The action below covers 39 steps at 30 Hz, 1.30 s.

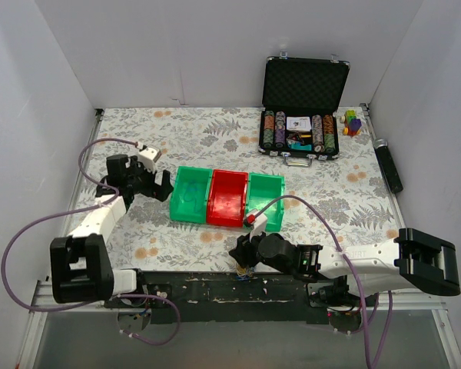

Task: Untangle the cables

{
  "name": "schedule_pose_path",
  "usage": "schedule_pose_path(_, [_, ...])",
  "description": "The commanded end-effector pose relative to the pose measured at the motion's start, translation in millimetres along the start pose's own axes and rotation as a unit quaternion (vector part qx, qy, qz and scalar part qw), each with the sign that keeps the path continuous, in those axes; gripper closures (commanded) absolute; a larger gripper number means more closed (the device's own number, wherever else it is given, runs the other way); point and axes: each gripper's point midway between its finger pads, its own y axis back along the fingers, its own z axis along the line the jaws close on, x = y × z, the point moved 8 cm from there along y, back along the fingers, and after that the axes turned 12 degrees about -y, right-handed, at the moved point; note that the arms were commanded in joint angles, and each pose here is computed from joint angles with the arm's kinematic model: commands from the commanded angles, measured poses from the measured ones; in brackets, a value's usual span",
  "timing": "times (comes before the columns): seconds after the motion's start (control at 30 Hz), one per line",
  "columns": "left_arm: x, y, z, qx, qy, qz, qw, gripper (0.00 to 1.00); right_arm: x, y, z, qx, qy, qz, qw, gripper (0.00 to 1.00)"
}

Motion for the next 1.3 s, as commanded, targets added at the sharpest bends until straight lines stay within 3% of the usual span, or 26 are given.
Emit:
schedule_pose_path(0.0, [5.7, -15.2, -5.4, 0.093, -0.014, -0.009, 0.996, 0.02, -11.3, -0.9, 14.2, -0.025, -0.012, -0.02, 0.999, 0.5])
schedule_pose_path(0.2, [10.5, -32.8, 27.5, 0.074, -0.008, 0.001, 0.997, 0.08, -11.6, 1.6, 13.1, -0.024, -0.017, -0.022, 0.999, 0.5])
schedule_pose_path(0.4, [-5.0, -17.4, 51.2, 0.091, 0.03, -0.041, 0.995, 0.09, -8.9, 0.1, 12.5, -0.026, -0.02, -0.02, 0.999, 0.5])
schedule_pose_path(0.63, [-6.5, 7.7, 20.1, 0.227, 0.048, -0.057, 0.971, 0.1, -7.5, -5.8, 13.1, -0.019, -0.015, -0.016, 1.0, 0.5])
schedule_pose_path(0.87, [23.8, 3.6, 20.3, 0.214, 0.068, -0.035, 0.974, 0.16, -14.7, -12.3, 10.1, 0.036, -0.006, -0.023, 0.999, 0.51])
schedule_pose_path(1.07, [10.3, 13.1, 29.8, 0.269, 0.097, -0.054, 0.957, 0.18, -15.9, -16.4, -16.7, 0.118, -0.032, -0.012, 0.992, 0.53])
schedule_pose_path(1.27, [34.9, 14.1, 7.0, 0.304, 0.112, -0.042, 0.945, 0.21, -22.1, -14.6, -37.5, 0.148, -0.056, -0.01, 0.987, 0.54])
